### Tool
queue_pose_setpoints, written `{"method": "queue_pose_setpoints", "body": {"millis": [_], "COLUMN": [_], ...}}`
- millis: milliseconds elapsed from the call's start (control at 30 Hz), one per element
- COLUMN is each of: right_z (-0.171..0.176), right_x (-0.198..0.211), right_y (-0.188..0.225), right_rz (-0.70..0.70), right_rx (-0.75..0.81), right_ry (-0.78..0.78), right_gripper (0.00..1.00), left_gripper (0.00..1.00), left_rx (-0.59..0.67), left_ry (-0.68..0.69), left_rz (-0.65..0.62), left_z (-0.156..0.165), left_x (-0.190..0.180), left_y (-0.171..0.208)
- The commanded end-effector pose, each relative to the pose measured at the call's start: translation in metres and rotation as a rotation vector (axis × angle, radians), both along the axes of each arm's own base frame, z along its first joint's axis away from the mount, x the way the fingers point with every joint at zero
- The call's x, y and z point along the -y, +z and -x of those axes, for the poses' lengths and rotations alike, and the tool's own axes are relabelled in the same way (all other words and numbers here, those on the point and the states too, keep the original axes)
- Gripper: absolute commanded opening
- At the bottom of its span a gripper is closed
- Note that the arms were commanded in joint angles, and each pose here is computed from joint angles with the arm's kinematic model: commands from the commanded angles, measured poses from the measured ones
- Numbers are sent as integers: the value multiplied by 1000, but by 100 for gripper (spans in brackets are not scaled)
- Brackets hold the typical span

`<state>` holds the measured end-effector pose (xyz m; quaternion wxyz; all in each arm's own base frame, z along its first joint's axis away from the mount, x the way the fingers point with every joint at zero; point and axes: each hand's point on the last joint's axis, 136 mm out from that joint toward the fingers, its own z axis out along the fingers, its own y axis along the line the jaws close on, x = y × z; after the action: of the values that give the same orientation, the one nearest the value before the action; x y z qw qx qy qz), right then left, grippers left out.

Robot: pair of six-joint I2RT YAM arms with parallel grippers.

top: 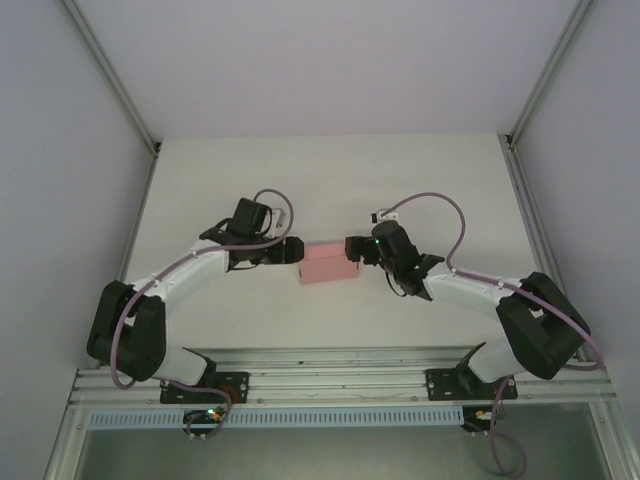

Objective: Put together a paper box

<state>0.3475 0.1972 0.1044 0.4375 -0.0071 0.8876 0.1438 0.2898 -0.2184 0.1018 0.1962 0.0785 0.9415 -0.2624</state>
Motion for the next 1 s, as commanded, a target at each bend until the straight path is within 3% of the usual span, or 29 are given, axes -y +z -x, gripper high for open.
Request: {"method": "queue_pose_setpoints", "body": {"millis": [0,300,367,433,567,700,967], "right_z": [33,47,49,49,49,47,43], "right_x": [8,10,11,12,12,11,0], "right_y": [-57,-72,-72,-69,-67,-65,-46], "right_rz": [96,92,91,81,69,71,25], "right_rx": [-113,-113,-104,-83,-64,-65,-44], "right_ry": [111,151,155,155,156,151,181], "right_gripper": [86,81,81,82,82,82,82], "left_gripper": [69,55,50,38,36,12,11], "left_rx": [-145,-116,-109,-103,-86,-69,-45], "left_ry": [-13,-51,-68,-80,-92,-92,-133], "left_rz": [-47,0,3,7,25,17,36], "left_z": [34,52,56,59,61,59,55], "left_x": [-11,-11,-11,-11,-8,-7,5], "left_y": [-47,-58,-63,-66,-67,-63,-47]}}
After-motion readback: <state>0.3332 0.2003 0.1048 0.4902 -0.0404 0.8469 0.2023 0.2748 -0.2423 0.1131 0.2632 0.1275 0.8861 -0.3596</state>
